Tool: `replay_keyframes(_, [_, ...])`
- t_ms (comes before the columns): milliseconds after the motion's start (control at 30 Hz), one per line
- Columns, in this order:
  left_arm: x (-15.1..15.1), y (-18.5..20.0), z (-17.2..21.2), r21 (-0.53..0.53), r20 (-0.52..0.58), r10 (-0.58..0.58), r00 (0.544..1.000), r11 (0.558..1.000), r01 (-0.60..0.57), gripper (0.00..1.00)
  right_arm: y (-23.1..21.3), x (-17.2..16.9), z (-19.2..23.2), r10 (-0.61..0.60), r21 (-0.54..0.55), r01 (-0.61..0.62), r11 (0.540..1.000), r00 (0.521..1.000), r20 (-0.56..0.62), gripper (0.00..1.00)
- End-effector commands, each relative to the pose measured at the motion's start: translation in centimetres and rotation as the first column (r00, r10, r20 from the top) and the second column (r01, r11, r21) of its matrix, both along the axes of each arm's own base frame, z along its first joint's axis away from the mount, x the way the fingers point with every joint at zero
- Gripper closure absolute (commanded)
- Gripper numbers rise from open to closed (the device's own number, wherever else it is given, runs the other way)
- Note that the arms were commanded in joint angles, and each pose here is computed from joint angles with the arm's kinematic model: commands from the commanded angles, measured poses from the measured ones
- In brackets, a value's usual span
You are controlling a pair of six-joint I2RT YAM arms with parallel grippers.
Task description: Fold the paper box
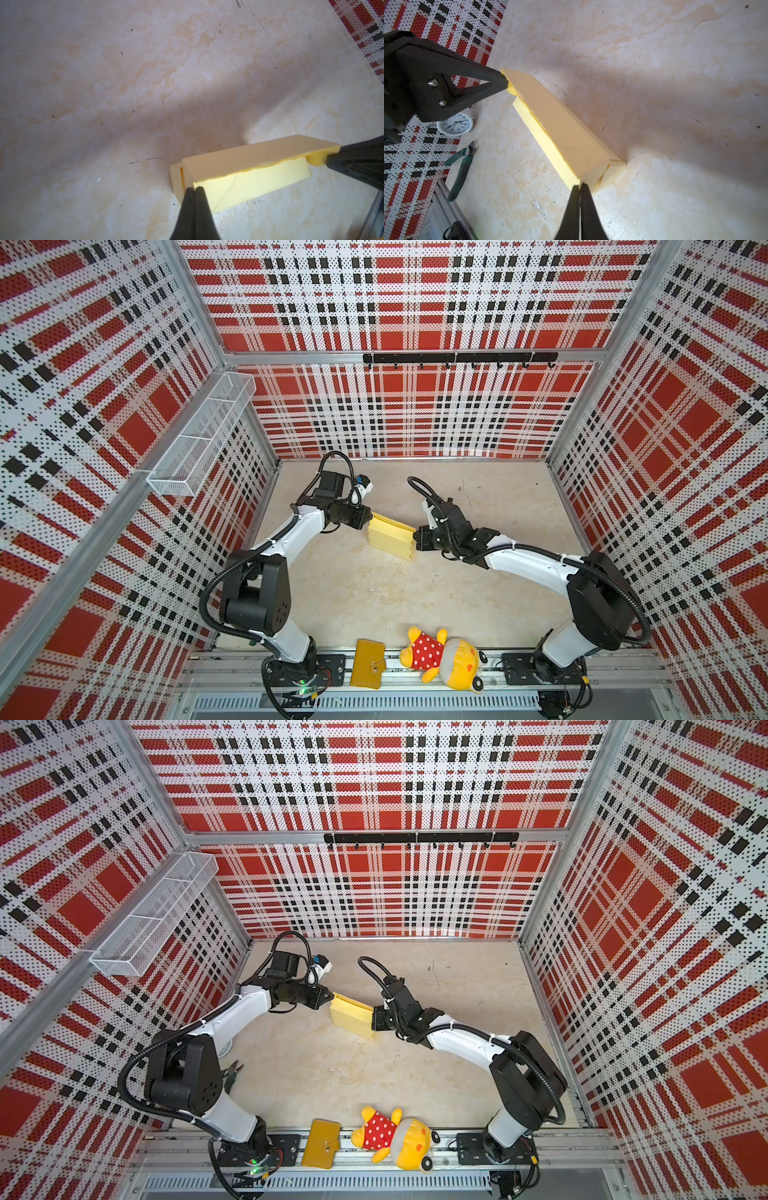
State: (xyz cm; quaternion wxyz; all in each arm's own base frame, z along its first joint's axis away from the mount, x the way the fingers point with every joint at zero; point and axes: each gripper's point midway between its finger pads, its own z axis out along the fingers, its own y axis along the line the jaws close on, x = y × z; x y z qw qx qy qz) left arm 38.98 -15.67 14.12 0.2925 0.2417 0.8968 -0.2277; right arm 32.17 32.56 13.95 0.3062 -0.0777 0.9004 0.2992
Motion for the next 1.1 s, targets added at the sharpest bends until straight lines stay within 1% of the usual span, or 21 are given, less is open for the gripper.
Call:
replay_keyframes(0, [-2.1, -1.9, -1.7, -0.038, -0.084, -0.060, 0.995, 0.998, 0.057, 1.00, 1.6, 1.2, 1.8, -0.012, 0.088, 0.008, 0.996, 0.999, 0.051, 0.95])
replay_keyframes(167, [-2.3, -2.2, -1.7, -0.043, -0.085, -0.067, 0.994, 0.997, 0.063, 1.00, 2.0, 1.5, 2.4, -0.033, 0.128, 0.027, 0.991, 0.998, 0.048, 0.96])
replay_keyframes(300, [-2.3, -2.3, -1.7, -0.047, -0.089, -0.065, 0.994, 0.997, 0.061, 1.00, 1.9, 1.6, 2.1, -0.041, 0.128, 0.036, 0.991, 0.998, 0.039, 0.97])
replay_keyframes(433, [-2.3, -2.4, -1.8, -0.050, -0.091, -0.064, 0.994, 0.997, 0.060, 1.00, 2.1, 1.7, 2.8, -0.043, 0.137, 0.036, 0.990, 0.998, 0.049, 0.98])
replay_keyframes(600, [-2.3, -2.6, -1.7, -0.053, -0.093, -0.068, 0.993, 0.997, 0.064, 1.00, 2.3, 1.8, 2.3, -0.040, 0.141, 0.035, 0.989, 0.999, 0.036, 0.98])
replay_keyframes(700, [-2.4, -2.6, -2.1, -0.054, -0.101, -0.070, 0.992, 0.996, 0.064, 1.00, 2.8, 1.9, 2.7, -0.030, 0.168, 0.022, 0.986, 0.999, 0.042, 0.98])
replay_keyframes(800, [-2.4, -2.8, -2.0, -0.055, -0.102, -0.071, 0.992, 0.996, 0.065, 1.00, 2.7, 1.9, 3.0, -0.030, 0.151, 0.022, 0.988, 0.998, 0.049, 0.98])
replay_keyframes(900, [-2.3, -2.7, -2.2, -0.050, -0.103, -0.068, 0.992, 0.997, 0.063, 1.00, 2.4, 1.6, 2.2, -0.032, 0.152, 0.027, 0.988, 0.999, 0.033, 0.98])
replay_keyframes(1067, [-2.3, -2.5, -2.4, -0.039, -0.104, -0.061, 0.993, 0.998, 0.058, 1.00, 2.0, 0.9, 0.1, -0.024, 0.117, 0.025, 0.993, 1.000, -0.013, 0.98])
